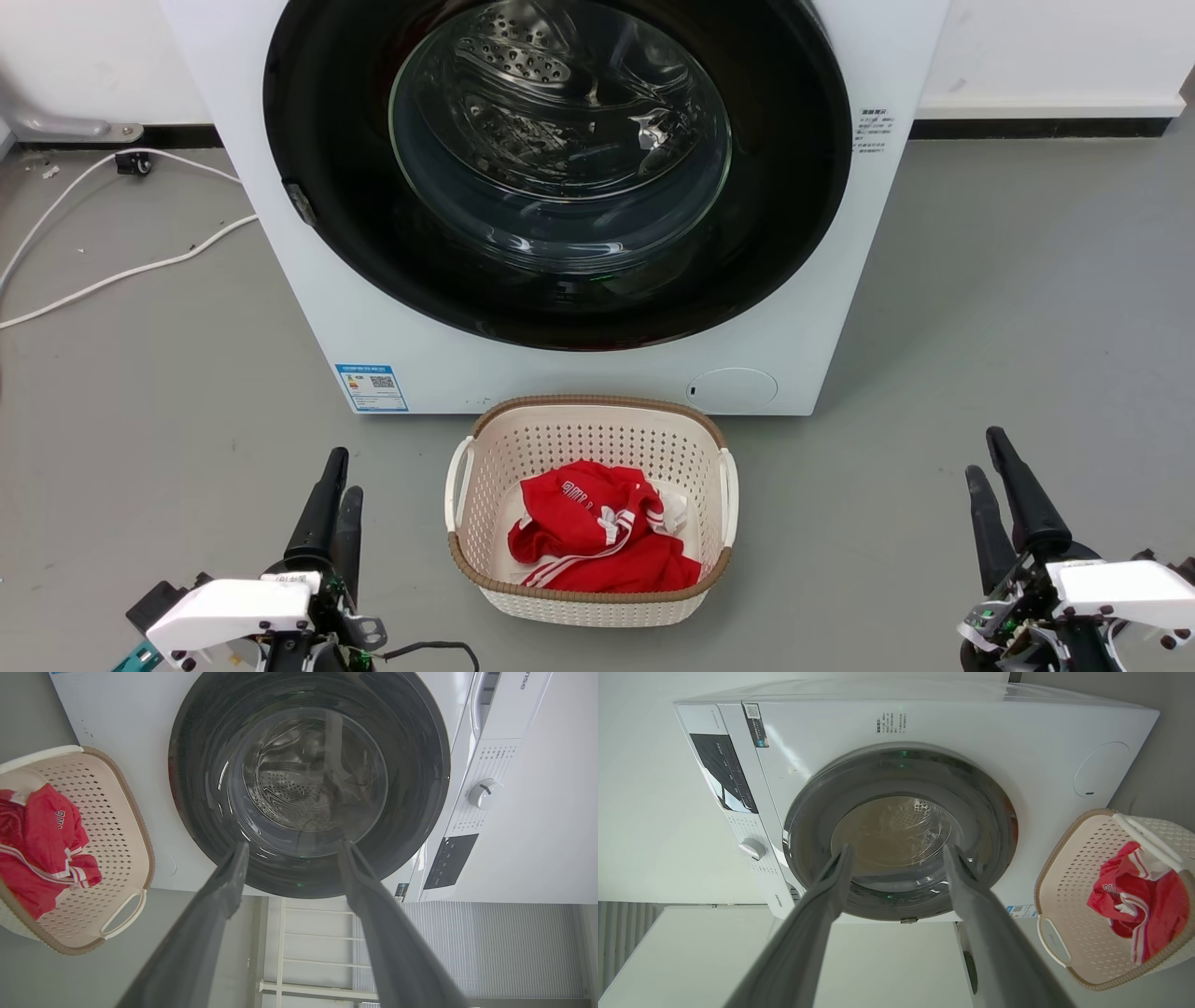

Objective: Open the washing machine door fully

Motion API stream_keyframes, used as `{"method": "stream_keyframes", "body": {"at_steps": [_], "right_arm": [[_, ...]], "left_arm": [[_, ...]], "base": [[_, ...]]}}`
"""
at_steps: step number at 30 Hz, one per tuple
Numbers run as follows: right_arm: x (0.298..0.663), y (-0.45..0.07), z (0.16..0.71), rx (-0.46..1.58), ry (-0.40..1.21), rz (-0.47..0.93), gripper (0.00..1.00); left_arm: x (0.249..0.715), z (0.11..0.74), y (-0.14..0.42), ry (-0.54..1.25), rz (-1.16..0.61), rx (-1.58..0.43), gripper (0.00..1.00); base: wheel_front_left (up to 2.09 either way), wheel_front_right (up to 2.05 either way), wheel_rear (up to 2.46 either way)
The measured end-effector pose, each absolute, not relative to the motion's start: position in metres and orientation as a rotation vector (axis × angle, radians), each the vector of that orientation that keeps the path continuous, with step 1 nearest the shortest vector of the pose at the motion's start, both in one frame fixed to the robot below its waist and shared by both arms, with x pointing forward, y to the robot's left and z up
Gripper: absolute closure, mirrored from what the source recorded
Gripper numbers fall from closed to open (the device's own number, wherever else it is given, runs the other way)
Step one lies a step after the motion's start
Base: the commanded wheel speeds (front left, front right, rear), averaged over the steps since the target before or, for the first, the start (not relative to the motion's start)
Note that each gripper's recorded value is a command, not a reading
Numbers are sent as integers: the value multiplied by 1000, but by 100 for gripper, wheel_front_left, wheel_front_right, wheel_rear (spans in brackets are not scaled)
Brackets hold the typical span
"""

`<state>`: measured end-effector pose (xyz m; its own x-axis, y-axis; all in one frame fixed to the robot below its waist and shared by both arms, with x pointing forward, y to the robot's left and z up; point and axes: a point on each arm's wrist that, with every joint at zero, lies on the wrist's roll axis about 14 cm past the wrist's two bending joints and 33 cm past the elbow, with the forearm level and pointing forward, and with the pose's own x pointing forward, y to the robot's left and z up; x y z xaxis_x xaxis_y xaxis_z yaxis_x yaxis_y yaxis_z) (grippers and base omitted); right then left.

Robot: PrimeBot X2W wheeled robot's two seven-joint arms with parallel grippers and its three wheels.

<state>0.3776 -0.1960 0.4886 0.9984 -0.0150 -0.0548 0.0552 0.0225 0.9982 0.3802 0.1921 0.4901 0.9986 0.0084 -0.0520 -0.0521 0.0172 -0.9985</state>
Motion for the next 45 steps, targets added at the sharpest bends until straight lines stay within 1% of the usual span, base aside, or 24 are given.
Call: {"method": "stream_keyframes", "body": {"at_steps": [9, 11, 13, 21, 25, 27, 45], "right_arm": [[379, -197, 498, 1445, -1, -46, 0], [380, -197, 505, 1387, -19, -31, 0], [381, -196, 508, 1367, -25, -24, 0], [382, -188, 520, 1180, -46, 15, 0], [382, -186, 523, 1074, -56, 24, 0], [382, -186, 524, 1059, -59, 27, 0], [381, -176, 533, 680, -92, 65, 0]], "left_arm": [[382, 500, 189, 9, 25, -1439, 0], [383, 504, 187, 2, 12, -1379, 0], [384, 506, 187, -3, 9, -1361, 0], [386, 520, 187, -46, -12, -1224, 0], [389, 528, 186, -71, -24, -1137, 0], [389, 529, 186, -75, -26, -1118, 0], [390, 537, 176, -98, -48, -770, 0]], "base": [[0, 0, 0], [0, 0, 0], [0, 0, 0], [0, 0, 0], [0, 0, 0], [0, 0, 0], [0, 0, 0]]}}
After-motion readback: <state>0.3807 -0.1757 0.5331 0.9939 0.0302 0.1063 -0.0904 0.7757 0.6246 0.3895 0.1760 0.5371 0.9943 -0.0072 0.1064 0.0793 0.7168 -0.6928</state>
